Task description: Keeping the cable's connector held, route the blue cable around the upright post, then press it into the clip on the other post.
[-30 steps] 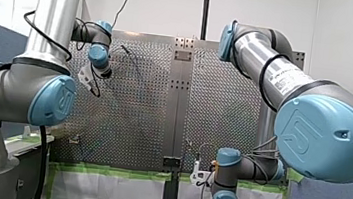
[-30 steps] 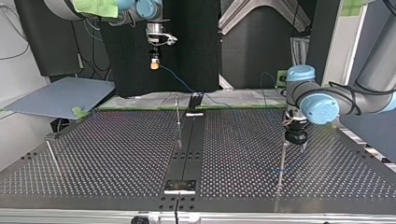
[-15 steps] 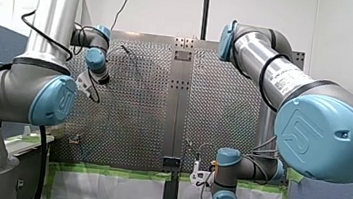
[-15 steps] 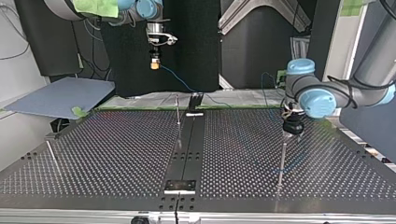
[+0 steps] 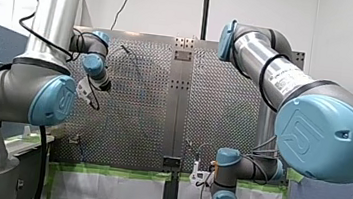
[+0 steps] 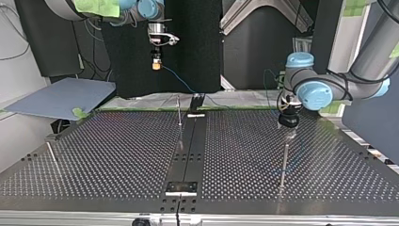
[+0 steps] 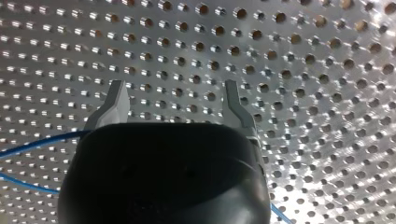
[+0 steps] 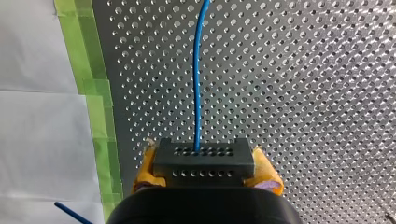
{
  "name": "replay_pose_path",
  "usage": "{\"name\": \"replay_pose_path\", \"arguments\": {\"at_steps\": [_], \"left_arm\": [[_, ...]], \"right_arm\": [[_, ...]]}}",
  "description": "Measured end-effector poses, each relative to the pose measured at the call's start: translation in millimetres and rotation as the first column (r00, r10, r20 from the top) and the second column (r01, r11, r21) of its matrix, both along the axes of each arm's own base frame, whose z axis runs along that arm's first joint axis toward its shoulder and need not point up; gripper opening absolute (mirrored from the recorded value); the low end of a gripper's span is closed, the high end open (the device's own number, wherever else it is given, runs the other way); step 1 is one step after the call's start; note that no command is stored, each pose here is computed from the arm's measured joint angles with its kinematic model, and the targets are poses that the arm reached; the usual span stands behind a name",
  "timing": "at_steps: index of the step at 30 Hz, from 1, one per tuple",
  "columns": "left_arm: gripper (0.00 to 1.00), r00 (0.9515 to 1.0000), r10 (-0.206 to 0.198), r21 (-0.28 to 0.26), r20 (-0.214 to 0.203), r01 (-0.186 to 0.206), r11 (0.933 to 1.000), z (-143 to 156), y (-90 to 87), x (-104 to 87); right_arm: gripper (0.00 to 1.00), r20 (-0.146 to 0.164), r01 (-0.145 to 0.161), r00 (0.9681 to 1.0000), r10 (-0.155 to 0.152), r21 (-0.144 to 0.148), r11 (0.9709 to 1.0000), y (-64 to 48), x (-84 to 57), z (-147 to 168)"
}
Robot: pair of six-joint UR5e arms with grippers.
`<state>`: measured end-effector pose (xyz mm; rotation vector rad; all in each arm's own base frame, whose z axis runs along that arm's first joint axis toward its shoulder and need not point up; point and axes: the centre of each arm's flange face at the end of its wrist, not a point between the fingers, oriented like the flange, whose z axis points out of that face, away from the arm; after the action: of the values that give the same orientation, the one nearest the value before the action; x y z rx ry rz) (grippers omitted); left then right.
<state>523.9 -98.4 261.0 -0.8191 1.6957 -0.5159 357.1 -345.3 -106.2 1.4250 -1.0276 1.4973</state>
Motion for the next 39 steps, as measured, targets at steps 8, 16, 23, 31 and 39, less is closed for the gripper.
{"name": "replay_pose_path", "arguments": {"at_steps": [8, 16, 23, 31, 39], "left_arm": [[0.98, 0.9990, -0.036, -0.012, -0.025, 0.036, 0.9993, -14, -6.7, -1.0], [0.98, 0.9967, -0.075, -0.075, -0.029, 0.073, 0.9945, -39, -8.9, 9.3], [0.98, 0.9973, -0.073, -0.136, 0.001, 0.072, 0.9880, -36, -5.7, 13.2], [0.98, 0.9965, -0.013, -0.179, 0.083, 0.028, 0.9834, -6, 8.8, 14.4], [0.98, 0.9924, 0.013, -0.213, 0.122, 0.013, 0.9769, 26, 14.7, 5.7]], "right_arm": [[0.00, -0.002, -0.006, 1.0000, 0.006, 0.001, 1.0000, 1.6, 1.3, 0], [0.00, -0.004, -0.010, 0.9999, 0.010, 0.004, 0.9999, 3.1, 2.2, -1], [0.00, -0.005, -0.010, 0.9999, 0.010, 0.003, 0.9999, 3.3, 2.5, -1], [0.00, -0.007, -0.010, 0.9999, 0.010, 0.002, 0.9999, 3.2, 2.6, 0], [0.00, -0.007, -0.012, 0.9999, 0.012, 0.002, 0.9999, 3.2, 2.9, 0]]}}
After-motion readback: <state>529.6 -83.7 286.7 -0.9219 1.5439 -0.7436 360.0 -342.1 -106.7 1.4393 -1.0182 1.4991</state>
